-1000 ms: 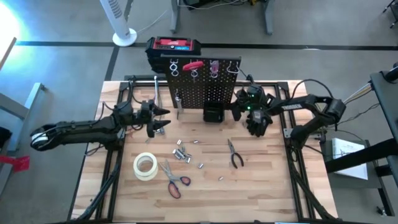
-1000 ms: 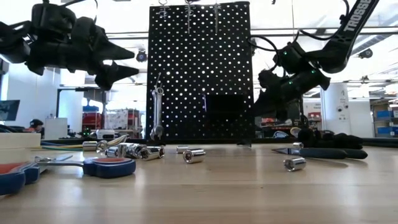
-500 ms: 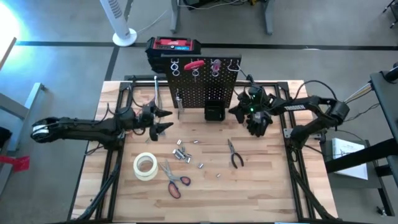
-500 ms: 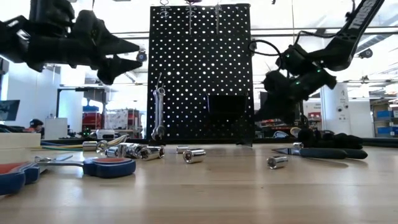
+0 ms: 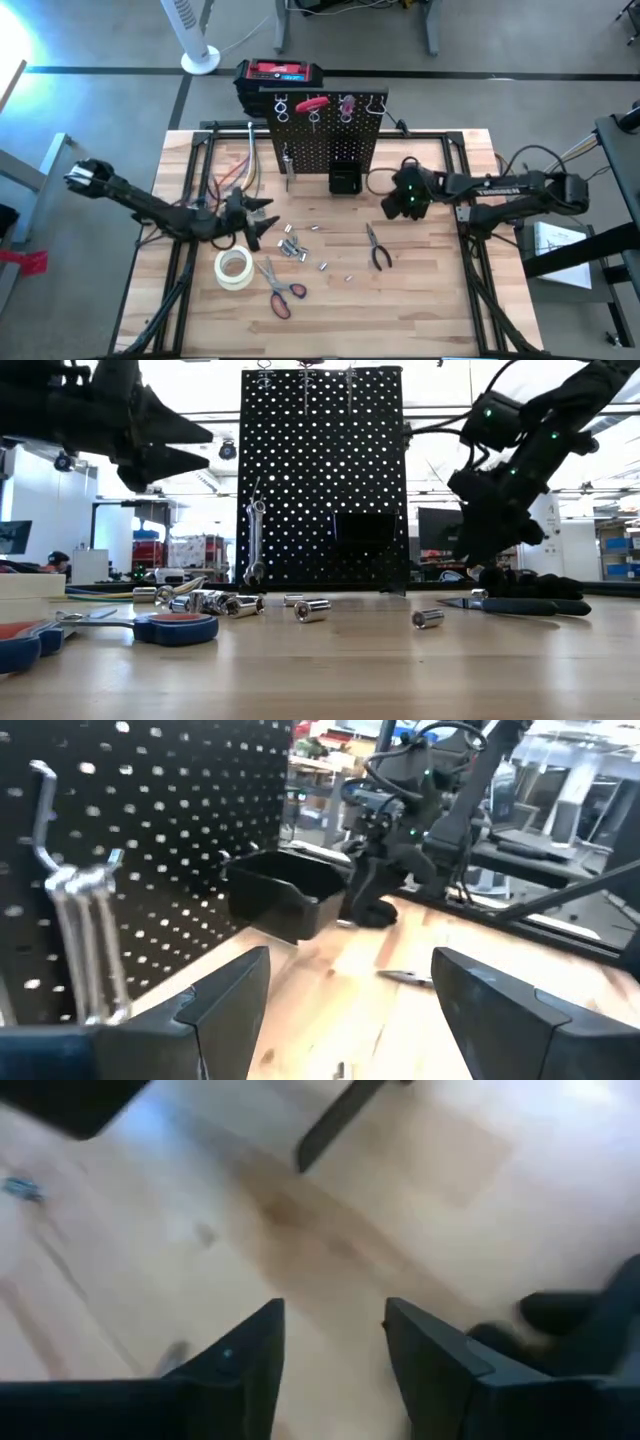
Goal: Hang tools onto peg board
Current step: Put the socket into the black bin on the peg board
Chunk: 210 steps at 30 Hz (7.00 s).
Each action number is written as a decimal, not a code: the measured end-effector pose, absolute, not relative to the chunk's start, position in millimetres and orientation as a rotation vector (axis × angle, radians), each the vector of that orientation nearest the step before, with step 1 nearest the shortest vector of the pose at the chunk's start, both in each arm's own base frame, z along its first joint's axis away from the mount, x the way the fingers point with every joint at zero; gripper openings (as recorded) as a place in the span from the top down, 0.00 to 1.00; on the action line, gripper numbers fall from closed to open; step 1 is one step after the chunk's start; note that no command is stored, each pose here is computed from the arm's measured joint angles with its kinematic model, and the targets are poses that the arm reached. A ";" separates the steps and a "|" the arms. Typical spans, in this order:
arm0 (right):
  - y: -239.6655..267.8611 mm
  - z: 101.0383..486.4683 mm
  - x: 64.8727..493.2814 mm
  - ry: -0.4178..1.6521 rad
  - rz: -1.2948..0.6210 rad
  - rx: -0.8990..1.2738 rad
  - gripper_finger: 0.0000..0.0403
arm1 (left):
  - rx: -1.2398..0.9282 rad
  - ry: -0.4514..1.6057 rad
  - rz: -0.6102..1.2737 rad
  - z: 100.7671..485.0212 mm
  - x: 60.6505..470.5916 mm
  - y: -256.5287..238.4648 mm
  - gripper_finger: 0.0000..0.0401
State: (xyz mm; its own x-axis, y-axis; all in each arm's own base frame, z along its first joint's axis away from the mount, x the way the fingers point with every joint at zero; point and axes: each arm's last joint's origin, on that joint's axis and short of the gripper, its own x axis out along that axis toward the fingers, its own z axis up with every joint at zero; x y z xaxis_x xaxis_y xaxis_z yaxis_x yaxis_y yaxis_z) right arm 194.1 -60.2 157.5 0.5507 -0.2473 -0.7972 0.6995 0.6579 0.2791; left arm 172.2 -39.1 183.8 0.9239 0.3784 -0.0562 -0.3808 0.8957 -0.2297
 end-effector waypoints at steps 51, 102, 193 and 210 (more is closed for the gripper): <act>-54.1 126.5 200.5 0.917 -0.851 0.550 1.00 | -0.213 0.166 0.346 182.2 267.4 -77.7 0.33; -100.1 114.0 194.1 0.994 -0.725 0.574 0.76 | -0.247 0.132 0.346 187.6 269.9 -78.1 0.33; -41.2 251.5 275.4 0.374 -0.440 0.881 0.51 | -0.251 0.200 0.451 178.4 268.0 -70.0 0.33; 22.3 335.7 284.1 0.559 -0.269 0.795 0.63 | -0.222 0.278 0.574 166.8 264.4 -60.0 0.33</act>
State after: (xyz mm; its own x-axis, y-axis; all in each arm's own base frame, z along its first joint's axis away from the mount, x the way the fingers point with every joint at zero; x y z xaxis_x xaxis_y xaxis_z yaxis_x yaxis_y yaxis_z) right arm 284.1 22.3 335.7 0.8232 -0.0213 -0.5673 0.4295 0.6770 0.5978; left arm 264.4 -60.0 166.8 0.8043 0.5018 -0.3183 -0.5611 0.8177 -0.1287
